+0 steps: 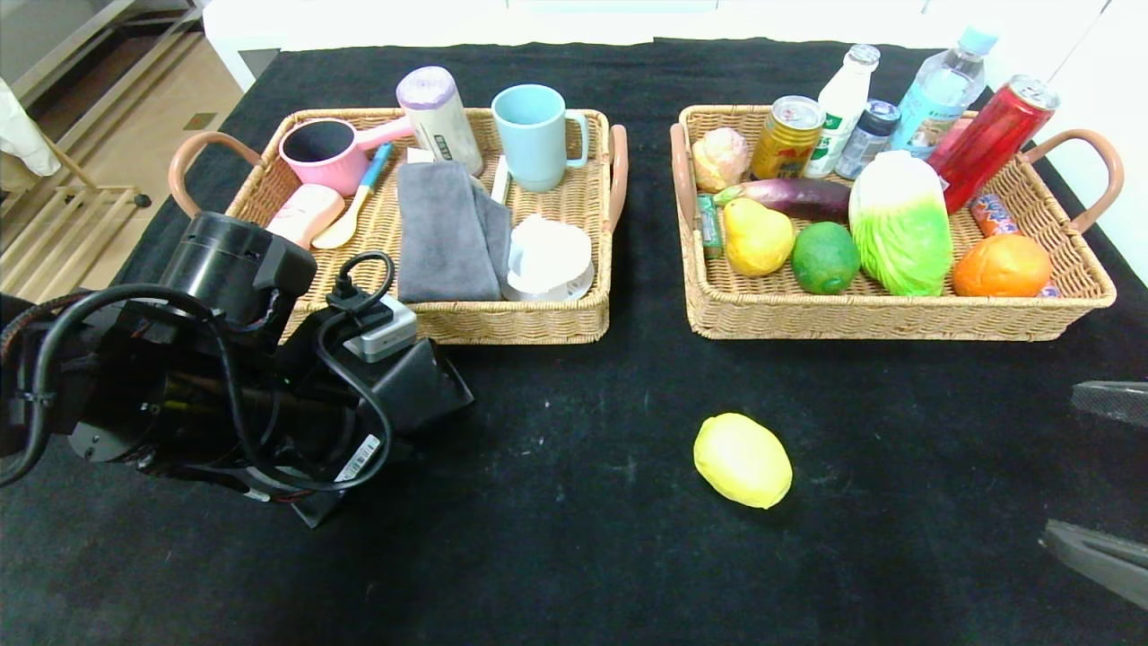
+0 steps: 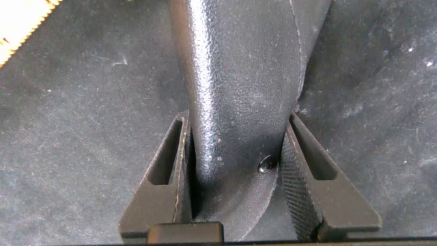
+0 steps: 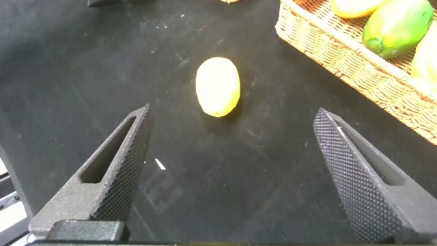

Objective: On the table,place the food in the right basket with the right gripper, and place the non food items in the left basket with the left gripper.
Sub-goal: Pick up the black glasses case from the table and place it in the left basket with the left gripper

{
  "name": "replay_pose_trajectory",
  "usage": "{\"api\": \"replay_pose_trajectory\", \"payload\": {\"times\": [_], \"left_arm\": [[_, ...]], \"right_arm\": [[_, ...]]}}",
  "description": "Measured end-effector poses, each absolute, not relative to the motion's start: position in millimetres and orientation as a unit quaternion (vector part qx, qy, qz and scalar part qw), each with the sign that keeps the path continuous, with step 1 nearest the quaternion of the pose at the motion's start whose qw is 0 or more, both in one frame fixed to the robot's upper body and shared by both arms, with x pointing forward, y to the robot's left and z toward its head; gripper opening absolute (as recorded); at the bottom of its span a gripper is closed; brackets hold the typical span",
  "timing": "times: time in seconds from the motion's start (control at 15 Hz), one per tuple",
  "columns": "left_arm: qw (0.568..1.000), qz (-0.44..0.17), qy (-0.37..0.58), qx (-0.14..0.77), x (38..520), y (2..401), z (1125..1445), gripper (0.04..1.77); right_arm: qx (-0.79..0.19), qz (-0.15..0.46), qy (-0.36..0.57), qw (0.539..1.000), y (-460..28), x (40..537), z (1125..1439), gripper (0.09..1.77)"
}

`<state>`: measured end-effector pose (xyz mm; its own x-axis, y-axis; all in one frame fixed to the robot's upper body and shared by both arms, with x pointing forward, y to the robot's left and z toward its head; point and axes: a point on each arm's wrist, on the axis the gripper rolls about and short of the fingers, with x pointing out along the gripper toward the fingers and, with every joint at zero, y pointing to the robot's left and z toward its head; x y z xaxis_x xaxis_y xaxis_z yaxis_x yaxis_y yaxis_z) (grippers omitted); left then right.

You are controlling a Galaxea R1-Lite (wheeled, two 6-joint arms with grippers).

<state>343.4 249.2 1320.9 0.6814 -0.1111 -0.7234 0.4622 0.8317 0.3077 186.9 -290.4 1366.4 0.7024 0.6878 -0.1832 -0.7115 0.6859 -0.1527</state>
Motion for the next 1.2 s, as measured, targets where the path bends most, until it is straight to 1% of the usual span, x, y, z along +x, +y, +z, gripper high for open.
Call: {"api": "replay_pose_trajectory", "payload": {"times": [0.67,0.93,1.2], "left_arm": [[0.88,-0.174,0.366,0.247,338.9,243.5,1319.8,0.77],[0.884,-0.184,0.353,0.244,328.7,242.4,1328.2,0.7],[0.891,-0.201,0.335,0.233,314.4,245.6,1336.4,0.68]], "right_arm": [[-0.107,0.382,0.056,0.916,-290.2,187.2,1366.2,1.71],[-0.107,0.383,0.057,0.916,-289.9,187.2,1366.1,1.71],[-0.107,0.385,0.059,0.915,-289.2,188.2,1365.5,1.71]]}}
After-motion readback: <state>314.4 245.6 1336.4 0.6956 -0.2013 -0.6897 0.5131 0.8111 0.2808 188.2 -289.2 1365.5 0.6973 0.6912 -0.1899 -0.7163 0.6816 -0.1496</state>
